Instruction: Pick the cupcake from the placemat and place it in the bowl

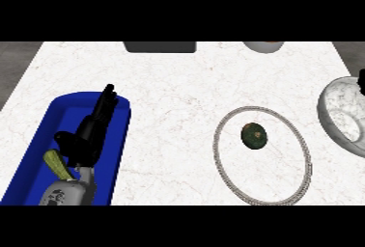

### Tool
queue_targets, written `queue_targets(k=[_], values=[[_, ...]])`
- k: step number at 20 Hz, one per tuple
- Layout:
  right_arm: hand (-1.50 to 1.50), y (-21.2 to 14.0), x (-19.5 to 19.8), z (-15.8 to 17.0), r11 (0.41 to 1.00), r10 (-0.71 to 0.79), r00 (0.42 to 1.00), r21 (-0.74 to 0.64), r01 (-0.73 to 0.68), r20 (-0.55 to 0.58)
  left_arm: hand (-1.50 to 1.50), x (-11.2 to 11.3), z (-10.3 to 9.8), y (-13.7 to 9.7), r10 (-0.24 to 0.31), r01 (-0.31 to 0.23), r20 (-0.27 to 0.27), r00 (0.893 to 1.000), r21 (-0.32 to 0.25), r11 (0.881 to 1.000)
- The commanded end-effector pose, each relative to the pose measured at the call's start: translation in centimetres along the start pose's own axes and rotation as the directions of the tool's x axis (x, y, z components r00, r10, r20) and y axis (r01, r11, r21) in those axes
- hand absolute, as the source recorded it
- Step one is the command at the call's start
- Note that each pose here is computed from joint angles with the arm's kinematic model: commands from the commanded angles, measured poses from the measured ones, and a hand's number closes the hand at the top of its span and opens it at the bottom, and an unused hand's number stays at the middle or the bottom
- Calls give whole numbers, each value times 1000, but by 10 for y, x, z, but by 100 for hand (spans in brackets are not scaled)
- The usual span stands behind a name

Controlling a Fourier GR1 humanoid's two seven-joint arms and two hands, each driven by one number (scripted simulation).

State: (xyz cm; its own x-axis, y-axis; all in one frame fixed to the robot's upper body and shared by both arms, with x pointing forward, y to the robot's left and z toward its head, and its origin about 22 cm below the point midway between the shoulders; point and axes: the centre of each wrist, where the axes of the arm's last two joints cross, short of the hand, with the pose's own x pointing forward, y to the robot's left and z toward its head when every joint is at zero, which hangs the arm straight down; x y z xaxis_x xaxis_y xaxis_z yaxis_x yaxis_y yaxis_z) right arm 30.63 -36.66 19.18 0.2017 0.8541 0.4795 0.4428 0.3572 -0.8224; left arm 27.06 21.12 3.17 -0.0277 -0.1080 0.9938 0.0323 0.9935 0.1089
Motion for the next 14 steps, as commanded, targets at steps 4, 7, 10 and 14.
queue_targets(k=[4,7,10,14], values=[[150,41,-74,-13,997,75,996,15,-75,-43,0,-4,-2,0,6,-6,-7,1000,-7,1000],[150,46,-93,-20,996,82,993,42,-79,-81,0,14,-11,2,-5,5,26,1000,-12,1000],[150,35,-123,-17,987,23,994,160,-6,-104,0,-5,5,9,-4,4,-3,1000,-1,1000],[-150,36,-139,-30,962,-90,981,239,129,-171,0,-15,0,1,0,0,-8,1000,-12,1000]])
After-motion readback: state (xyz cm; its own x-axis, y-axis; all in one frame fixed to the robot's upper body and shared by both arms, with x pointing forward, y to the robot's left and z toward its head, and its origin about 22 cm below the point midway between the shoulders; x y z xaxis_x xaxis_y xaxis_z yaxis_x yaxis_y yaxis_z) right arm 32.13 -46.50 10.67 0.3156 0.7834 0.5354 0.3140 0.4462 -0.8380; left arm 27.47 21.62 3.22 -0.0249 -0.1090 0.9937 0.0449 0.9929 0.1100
